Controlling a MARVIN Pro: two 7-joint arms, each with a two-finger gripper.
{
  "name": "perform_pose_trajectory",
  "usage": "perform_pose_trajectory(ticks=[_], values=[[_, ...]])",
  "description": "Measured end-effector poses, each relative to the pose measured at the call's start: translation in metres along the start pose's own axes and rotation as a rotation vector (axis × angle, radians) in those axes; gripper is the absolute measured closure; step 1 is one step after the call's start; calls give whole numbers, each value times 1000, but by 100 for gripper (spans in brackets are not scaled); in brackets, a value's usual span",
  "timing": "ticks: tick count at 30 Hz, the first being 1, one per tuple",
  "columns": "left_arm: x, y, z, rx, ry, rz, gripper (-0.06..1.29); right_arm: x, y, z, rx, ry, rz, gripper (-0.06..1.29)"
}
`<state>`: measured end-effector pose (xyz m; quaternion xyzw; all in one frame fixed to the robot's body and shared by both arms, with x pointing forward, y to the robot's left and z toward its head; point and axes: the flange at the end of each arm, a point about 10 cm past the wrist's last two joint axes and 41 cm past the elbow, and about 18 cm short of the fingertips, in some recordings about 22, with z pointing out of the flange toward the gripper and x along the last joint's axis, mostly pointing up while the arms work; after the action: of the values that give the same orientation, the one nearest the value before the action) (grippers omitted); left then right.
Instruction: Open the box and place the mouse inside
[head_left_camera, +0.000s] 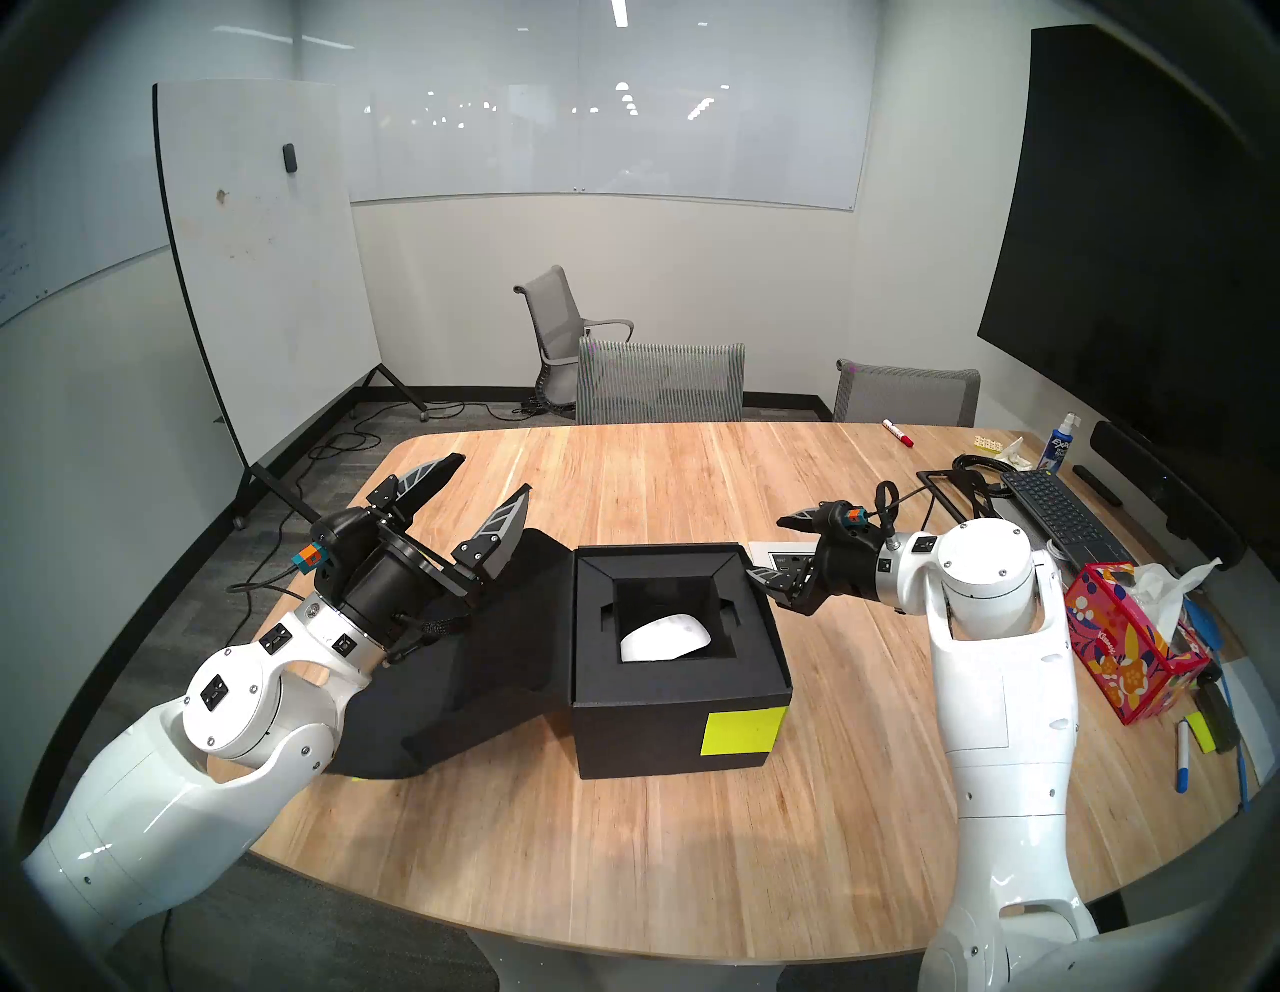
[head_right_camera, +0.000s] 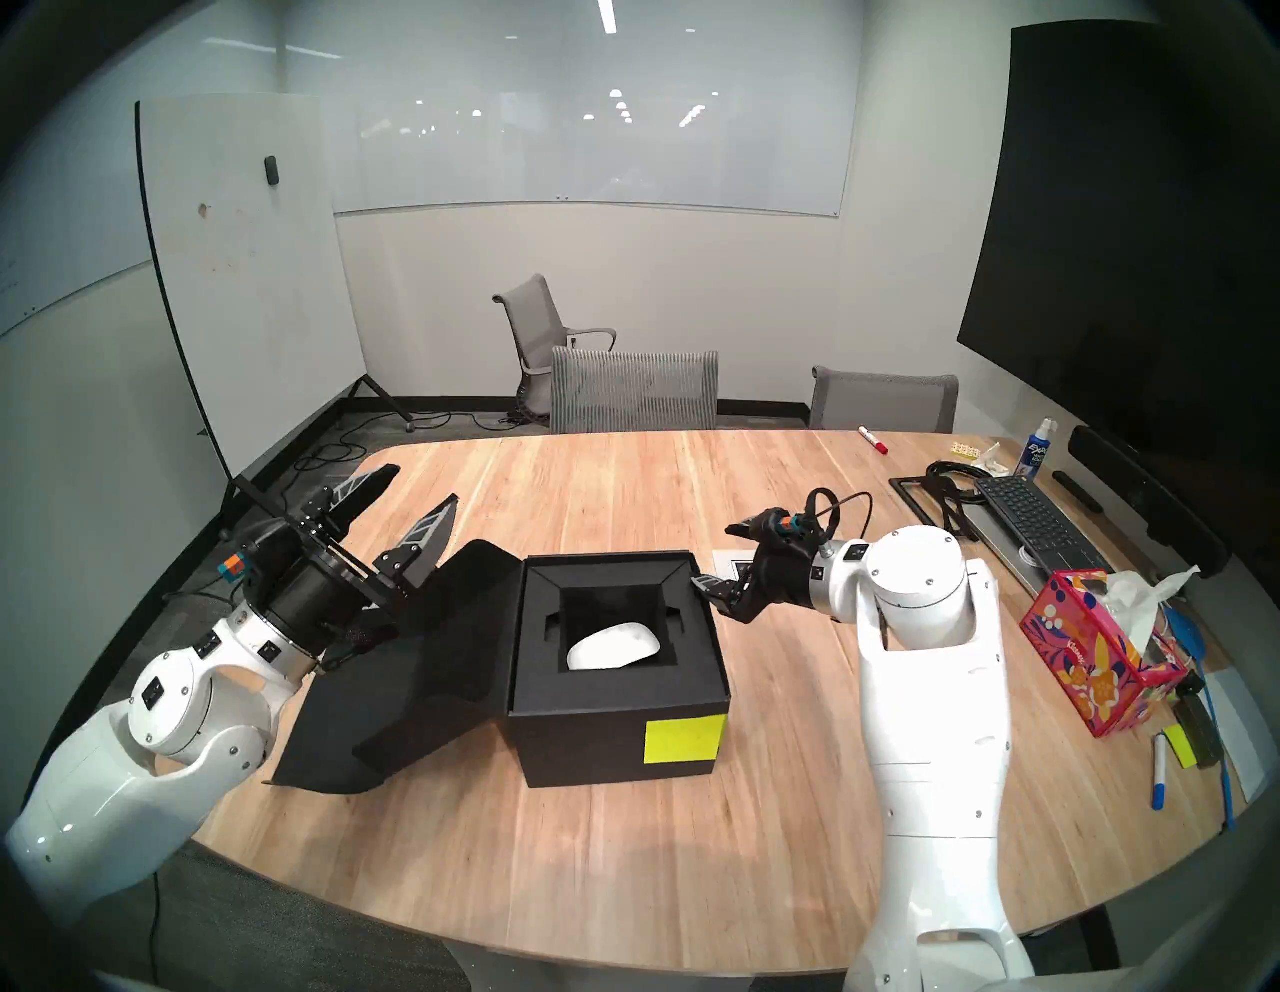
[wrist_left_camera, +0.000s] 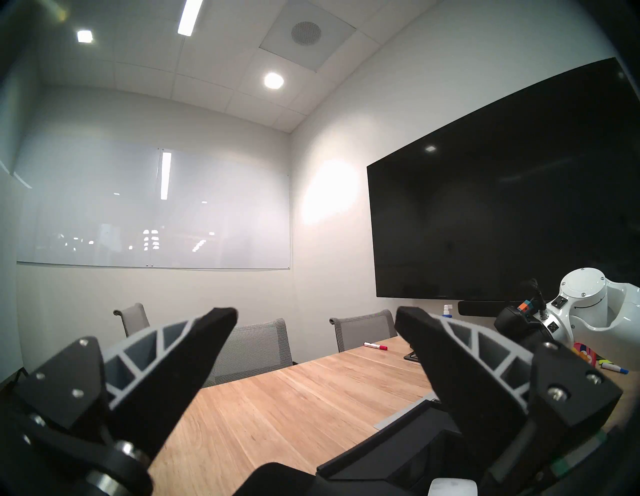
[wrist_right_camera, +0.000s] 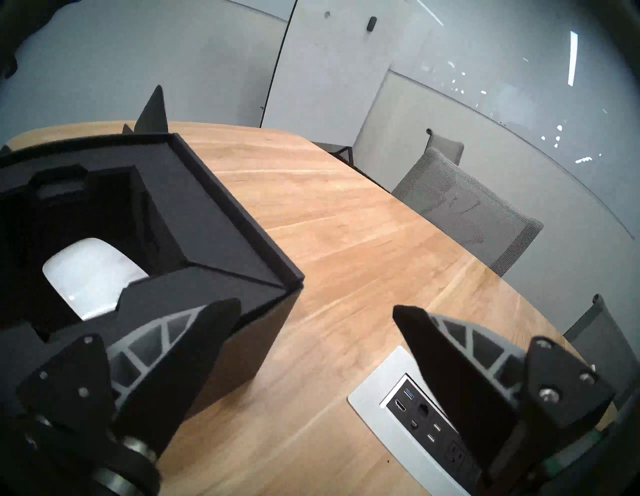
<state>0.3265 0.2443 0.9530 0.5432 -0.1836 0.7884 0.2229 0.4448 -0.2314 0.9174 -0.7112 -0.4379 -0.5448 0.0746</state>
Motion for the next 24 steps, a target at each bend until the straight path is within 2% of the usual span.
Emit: perform_pose_trajectory(ticks=[8, 15, 24], values=[[0, 0, 0, 0, 0, 0, -2, -9, 8, 3, -67, 35, 35, 3], [0, 0, 0, 0, 0, 0, -2, -11, 6, 8, -81, 69, 58, 3], [0, 0, 0, 0, 0, 0, -2, 8, -4, 20, -58, 99, 38, 3]])
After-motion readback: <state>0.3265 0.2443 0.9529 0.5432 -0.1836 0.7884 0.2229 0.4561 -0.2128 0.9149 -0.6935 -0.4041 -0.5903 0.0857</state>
